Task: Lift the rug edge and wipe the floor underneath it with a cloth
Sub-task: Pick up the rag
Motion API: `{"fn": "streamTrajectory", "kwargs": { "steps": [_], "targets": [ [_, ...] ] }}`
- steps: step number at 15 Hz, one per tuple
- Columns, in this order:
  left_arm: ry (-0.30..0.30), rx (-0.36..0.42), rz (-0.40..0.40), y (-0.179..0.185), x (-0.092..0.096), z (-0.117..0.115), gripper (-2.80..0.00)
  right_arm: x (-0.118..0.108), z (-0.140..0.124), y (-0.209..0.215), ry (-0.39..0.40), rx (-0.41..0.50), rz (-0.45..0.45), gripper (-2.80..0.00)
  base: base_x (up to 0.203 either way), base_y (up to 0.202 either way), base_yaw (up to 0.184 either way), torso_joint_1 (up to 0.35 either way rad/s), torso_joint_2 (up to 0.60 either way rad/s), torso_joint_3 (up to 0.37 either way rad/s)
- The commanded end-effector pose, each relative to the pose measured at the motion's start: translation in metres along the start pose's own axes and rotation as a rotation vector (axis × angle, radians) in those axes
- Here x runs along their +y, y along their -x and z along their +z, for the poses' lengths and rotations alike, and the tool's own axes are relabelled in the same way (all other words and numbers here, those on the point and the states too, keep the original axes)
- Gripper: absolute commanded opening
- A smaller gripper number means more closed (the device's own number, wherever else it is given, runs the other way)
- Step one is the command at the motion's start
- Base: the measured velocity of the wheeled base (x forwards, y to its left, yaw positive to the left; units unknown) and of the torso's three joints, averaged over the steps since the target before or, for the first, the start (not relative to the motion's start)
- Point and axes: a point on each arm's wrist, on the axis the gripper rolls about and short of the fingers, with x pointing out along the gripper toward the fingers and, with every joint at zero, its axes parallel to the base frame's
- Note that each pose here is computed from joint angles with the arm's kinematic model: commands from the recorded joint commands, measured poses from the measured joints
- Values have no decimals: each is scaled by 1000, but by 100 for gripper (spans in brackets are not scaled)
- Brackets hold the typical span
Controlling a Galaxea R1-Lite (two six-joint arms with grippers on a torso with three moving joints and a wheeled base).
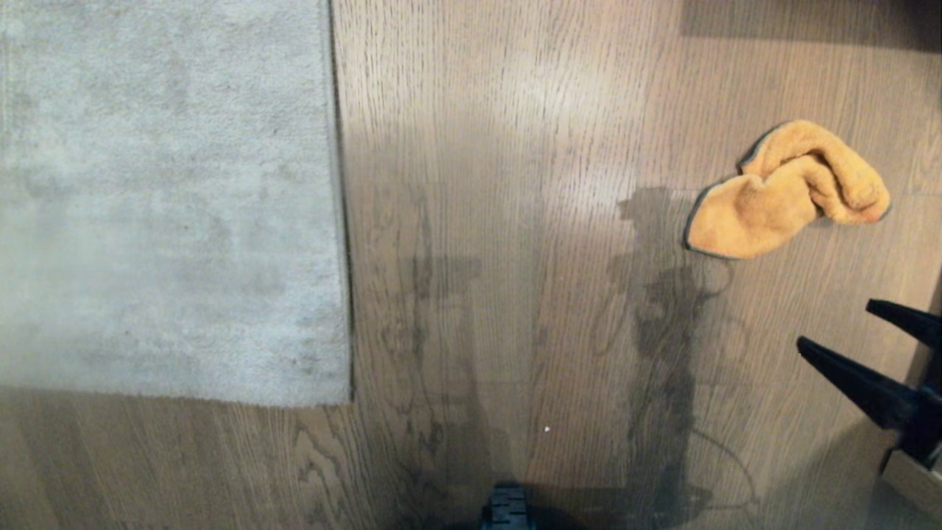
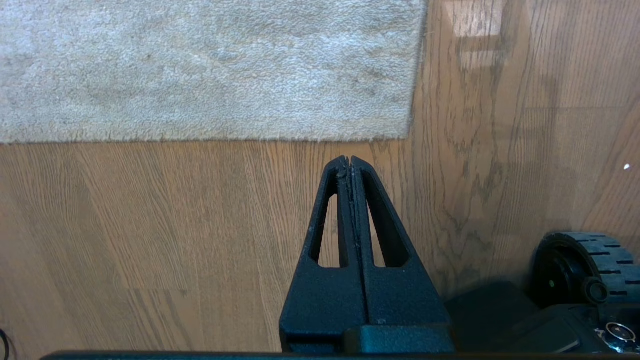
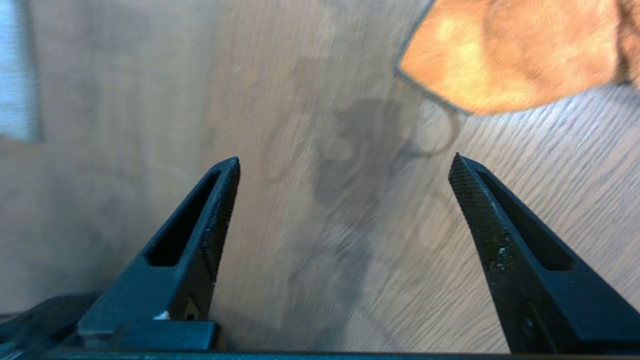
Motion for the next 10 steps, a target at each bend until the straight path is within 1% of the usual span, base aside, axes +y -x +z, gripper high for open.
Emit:
{"fn": "streamTrajectory", "kwargs": {
  "steps": [1, 2, 4, 7, 10],
  "targets": [
    [0, -1, 0, 0, 0, 0, -280, -8, -10, -28, 2, 80, -33, 0, 0, 0, 0, 0, 0, 0],
    [0, 0, 0, 0, 0, 0, -280, -17, -8, -38, 6, 85, -77, 0, 0, 0, 0, 0, 0, 0],
    [0, 0, 0, 0, 0, 0, -280, -36, 3, -57, 9, 67, -150, 0, 0, 0, 0, 0, 0, 0],
    [0, 0, 0, 0, 0, 0, -280, -52, 17, -77, 17, 40, -196, 0, 0, 0, 0, 0, 0, 0],
    [0, 0, 1, 0, 0, 0, -280, -73, 18, -89, 29, 30, -275, 0, 0, 0, 0, 0, 0, 0]
  ]
}}
